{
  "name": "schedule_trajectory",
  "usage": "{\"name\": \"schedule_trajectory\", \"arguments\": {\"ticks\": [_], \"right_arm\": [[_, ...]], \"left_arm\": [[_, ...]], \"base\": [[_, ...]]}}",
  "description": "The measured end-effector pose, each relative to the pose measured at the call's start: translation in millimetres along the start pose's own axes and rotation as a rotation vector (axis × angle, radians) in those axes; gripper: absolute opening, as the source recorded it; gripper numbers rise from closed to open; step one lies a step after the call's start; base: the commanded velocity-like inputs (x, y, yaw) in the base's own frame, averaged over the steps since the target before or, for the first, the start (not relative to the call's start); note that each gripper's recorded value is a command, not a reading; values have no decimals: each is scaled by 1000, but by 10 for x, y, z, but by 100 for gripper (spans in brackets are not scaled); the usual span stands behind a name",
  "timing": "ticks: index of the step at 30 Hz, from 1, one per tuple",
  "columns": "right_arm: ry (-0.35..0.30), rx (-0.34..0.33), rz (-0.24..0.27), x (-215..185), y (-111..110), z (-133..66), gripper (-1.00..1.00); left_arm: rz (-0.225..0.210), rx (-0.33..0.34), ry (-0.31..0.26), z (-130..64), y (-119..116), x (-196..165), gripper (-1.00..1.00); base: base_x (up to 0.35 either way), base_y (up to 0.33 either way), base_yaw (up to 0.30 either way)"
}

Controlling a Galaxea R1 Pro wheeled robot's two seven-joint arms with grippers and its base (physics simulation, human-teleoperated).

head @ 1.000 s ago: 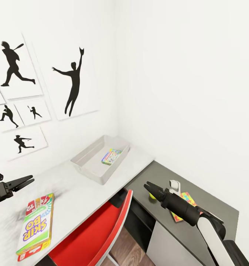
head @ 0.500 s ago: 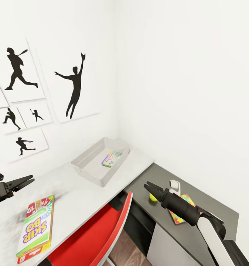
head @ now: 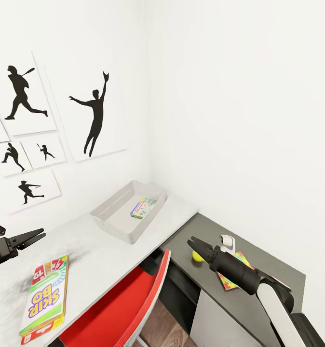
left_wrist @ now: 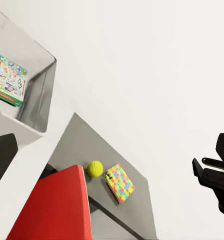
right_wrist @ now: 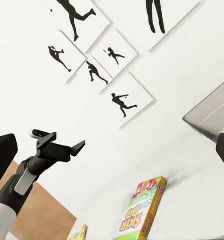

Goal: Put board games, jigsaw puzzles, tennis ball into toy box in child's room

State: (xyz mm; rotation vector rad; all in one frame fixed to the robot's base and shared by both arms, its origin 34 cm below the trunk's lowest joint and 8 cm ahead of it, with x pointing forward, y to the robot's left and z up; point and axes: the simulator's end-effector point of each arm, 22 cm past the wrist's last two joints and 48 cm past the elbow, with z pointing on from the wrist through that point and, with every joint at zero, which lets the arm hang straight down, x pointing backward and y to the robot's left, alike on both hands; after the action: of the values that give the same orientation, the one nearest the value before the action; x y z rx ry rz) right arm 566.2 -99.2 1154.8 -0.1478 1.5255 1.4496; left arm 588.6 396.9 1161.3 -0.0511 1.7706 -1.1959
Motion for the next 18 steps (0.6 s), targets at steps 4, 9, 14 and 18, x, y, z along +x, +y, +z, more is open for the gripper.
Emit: {"name": "schedule_trajectory", "arguments": {"ticks": [4,9,14,18], "right_arm": [[0,-1,-2,-4,6,-2,100],[0,-6,1,7,28,15,100],[-2,-4,-3,-9,27,5,100],[-3,-4,-4,-14,32,4,100]], "left_arm": [[2,1,-1,-4,-8,-5,100],[3,1,-2,-7,-16,-9,100],[4,2,-2,-10,-23,-14,100],[5,3,-3,-11,-29,-16,100]], "base": [[-81,0,-253],[-17,0,-273],[-3,0,-278],[0,0,-278]]}}
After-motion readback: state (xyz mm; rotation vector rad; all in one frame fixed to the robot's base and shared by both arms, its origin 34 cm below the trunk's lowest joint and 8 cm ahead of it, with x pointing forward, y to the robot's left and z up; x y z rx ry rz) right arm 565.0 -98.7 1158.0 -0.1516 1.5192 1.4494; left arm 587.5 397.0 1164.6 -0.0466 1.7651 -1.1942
